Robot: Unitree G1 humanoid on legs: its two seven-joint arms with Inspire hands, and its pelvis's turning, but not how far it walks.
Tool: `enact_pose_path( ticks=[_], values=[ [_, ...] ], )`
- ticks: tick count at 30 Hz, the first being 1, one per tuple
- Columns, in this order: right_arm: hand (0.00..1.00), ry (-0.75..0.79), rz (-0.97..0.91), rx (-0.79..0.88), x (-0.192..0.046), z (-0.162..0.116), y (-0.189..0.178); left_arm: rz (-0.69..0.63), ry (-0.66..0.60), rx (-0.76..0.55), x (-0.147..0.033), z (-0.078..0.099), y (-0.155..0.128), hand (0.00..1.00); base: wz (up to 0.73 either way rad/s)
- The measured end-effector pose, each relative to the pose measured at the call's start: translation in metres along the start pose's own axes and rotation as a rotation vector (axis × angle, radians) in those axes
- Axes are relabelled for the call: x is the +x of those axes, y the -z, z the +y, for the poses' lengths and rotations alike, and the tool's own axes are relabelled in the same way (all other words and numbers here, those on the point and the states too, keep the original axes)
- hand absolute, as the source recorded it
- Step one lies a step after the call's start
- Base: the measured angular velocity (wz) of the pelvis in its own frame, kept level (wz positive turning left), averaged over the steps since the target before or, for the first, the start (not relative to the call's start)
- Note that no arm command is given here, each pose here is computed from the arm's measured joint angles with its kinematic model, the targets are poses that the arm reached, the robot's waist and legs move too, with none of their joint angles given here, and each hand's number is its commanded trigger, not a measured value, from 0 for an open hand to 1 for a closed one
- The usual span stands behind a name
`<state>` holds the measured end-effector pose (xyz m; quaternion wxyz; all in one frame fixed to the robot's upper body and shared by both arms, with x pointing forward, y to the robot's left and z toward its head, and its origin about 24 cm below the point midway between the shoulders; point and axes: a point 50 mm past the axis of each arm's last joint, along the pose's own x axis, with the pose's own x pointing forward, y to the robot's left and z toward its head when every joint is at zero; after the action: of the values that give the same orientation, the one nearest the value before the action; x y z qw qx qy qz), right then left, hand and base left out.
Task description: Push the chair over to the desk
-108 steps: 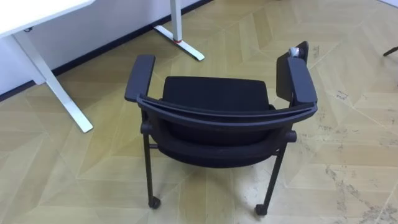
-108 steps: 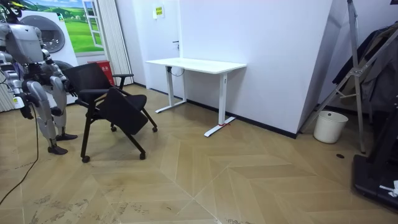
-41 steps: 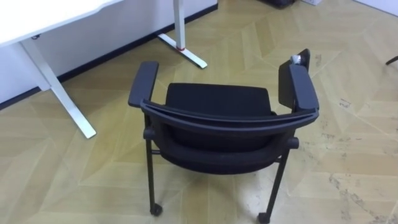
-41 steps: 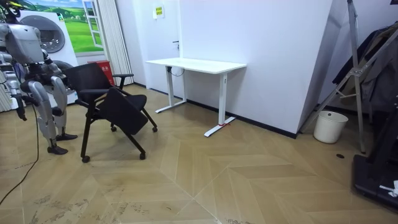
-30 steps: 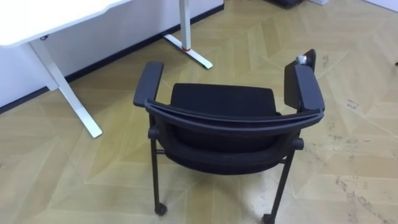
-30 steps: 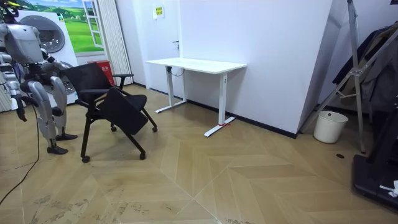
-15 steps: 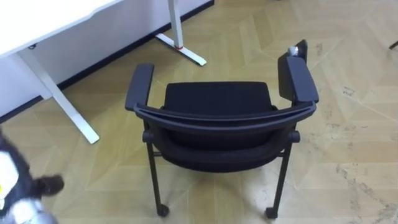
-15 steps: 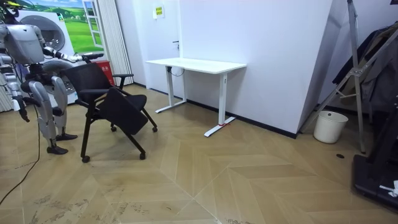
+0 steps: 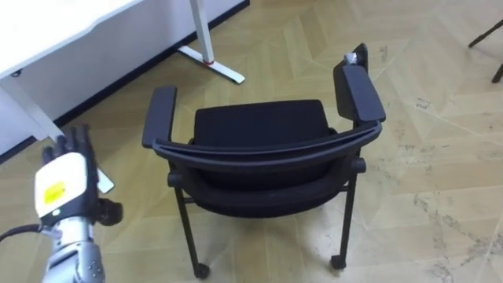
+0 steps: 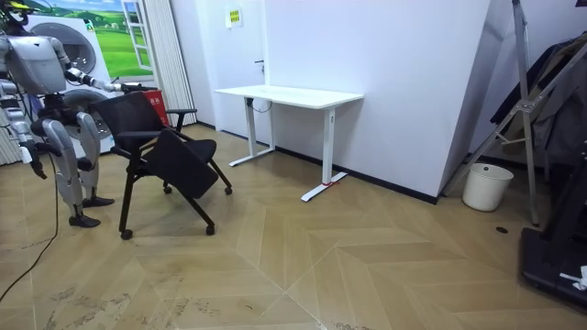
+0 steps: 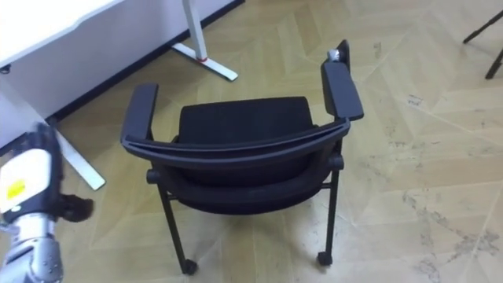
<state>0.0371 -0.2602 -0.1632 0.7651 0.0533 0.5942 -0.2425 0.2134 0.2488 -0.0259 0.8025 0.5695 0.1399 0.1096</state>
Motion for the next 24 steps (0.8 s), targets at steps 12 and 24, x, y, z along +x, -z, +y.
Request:
enact_pose_path(
  ticks=[12, 24],
  values=[
    [0.0, -0.009, 0.008, 0.001, 0.001, 0.001, -0.001, -0.094, 0.071, 0.056, 0.0, -0.002, -0.015, 0.0, 0.0],
    [0.0, -0.026, 0.01, -0.037, 0.001, 0.0, -0.002, -0.118, 0.108, 0.061, -0.002, -0.006, -0.021, 0.0, -0.05]
  ],
)
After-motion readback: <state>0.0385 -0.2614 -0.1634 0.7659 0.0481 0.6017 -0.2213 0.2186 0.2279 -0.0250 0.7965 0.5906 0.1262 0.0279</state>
